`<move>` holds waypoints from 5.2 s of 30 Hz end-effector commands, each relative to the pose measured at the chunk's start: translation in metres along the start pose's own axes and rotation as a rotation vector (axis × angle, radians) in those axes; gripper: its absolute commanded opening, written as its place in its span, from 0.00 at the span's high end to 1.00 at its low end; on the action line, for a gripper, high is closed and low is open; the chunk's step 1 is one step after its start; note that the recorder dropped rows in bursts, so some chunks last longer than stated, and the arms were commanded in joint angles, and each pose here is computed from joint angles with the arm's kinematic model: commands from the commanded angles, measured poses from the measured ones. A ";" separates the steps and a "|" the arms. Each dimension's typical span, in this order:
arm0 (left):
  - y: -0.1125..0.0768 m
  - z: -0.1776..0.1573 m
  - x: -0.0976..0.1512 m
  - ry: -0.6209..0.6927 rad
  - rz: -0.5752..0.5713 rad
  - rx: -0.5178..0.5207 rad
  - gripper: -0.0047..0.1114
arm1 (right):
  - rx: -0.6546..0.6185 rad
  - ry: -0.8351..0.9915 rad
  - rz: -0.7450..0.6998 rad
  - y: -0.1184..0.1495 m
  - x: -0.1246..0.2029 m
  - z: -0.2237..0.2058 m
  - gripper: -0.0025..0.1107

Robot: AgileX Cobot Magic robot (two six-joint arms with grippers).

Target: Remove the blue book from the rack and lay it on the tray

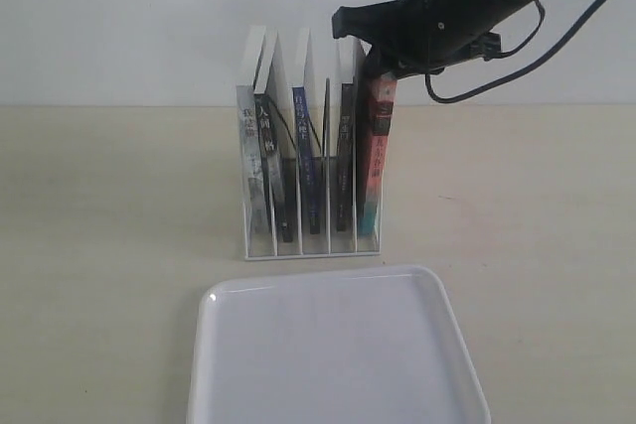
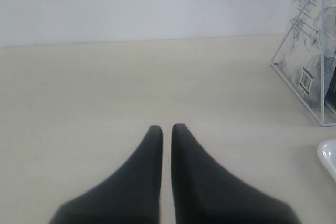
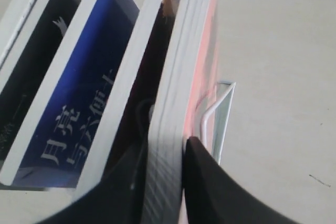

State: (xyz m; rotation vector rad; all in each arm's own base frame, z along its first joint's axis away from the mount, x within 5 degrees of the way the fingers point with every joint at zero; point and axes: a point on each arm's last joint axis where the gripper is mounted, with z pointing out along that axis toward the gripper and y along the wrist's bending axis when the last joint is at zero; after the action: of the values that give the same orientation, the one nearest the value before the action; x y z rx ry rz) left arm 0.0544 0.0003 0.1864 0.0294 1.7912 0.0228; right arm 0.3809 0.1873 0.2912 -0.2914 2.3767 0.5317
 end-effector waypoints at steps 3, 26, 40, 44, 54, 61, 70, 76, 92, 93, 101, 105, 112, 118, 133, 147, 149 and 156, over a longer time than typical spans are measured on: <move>0.000 0.000 0.001 -0.004 -0.003 0.003 0.92 | -0.031 -0.093 0.013 0.008 -0.013 -0.025 0.98; 0.000 0.000 0.001 -0.004 -0.003 0.003 0.92 | -0.061 -0.196 0.047 0.018 -0.025 -0.065 0.98; 0.000 0.000 0.001 -0.004 -0.003 0.003 0.92 | -0.062 -0.216 0.048 0.018 -0.027 -0.066 0.98; 0.000 0.000 0.001 -0.004 -0.003 0.003 0.92 | -0.067 -0.244 0.045 0.020 -0.030 -0.074 0.98; 0.000 0.000 0.001 -0.004 -0.003 0.003 0.92 | -0.060 -0.230 0.033 0.020 -0.028 -0.074 0.98; 0.000 0.000 0.001 -0.004 -0.003 0.003 0.92 | -0.054 -0.218 0.028 0.019 -0.027 -0.072 0.98; 0.000 0.000 0.001 -0.004 -0.003 0.003 0.92 | -0.034 -0.151 0.028 0.013 -0.020 -0.049 0.98; 0.000 0.000 0.001 -0.004 -0.003 0.003 0.92 | -0.024 -0.110 0.040 0.008 -0.015 -0.031 0.98; 0.000 0.000 0.001 -0.004 -0.003 0.003 0.92 | -0.018 -0.039 0.053 0.004 -0.007 -0.014 0.54; 0.000 0.000 0.001 -0.004 -0.003 0.003 0.92 | -0.024 -0.050 0.053 0.006 -0.009 -0.020 0.54; 0.000 0.000 0.001 -0.004 -0.003 0.003 0.92 | -0.077 -0.162 0.011 0.023 -0.022 -0.083 0.57; 0.000 0.000 0.001 -0.004 -0.003 0.003 0.92 | -0.257 -0.174 0.102 0.044 -0.023 -0.118 0.57; 0.000 0.000 0.001 -0.004 -0.003 0.003 0.92 | -0.536 -0.209 -0.072 0.082 -0.017 -0.152 0.57; 0.000 0.000 0.001 -0.004 -0.003 0.003 0.92 | -0.541 -0.210 -0.231 0.121 0.000 -0.151 0.57; 0.000 0.000 0.001 -0.004 -0.003 0.003 0.92 | -0.296 -0.193 -0.347 0.138 0.006 -0.121 0.57; 0.000 0.000 0.001 -0.006 -0.003 0.003 0.92 | 0.173 -0.115 -0.268 0.100 0.001 -0.047 0.74; 0.000 0.000 0.001 -0.006 -0.003 0.003 0.92 | 0.203 -0.146 -0.259 0.096 -0.003 -0.047 0.83; 0.000 0.000 0.001 -0.006 -0.003 0.003 0.92 | 0.238 -0.114 -0.155 0.070 -0.007 -0.029 0.60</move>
State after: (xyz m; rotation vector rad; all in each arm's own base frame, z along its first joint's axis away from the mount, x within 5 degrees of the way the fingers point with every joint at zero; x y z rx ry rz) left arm 0.0544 0.0003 0.1864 0.0294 1.7912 0.0228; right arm 0.3409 0.2354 0.3432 -0.3283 2.2444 0.1865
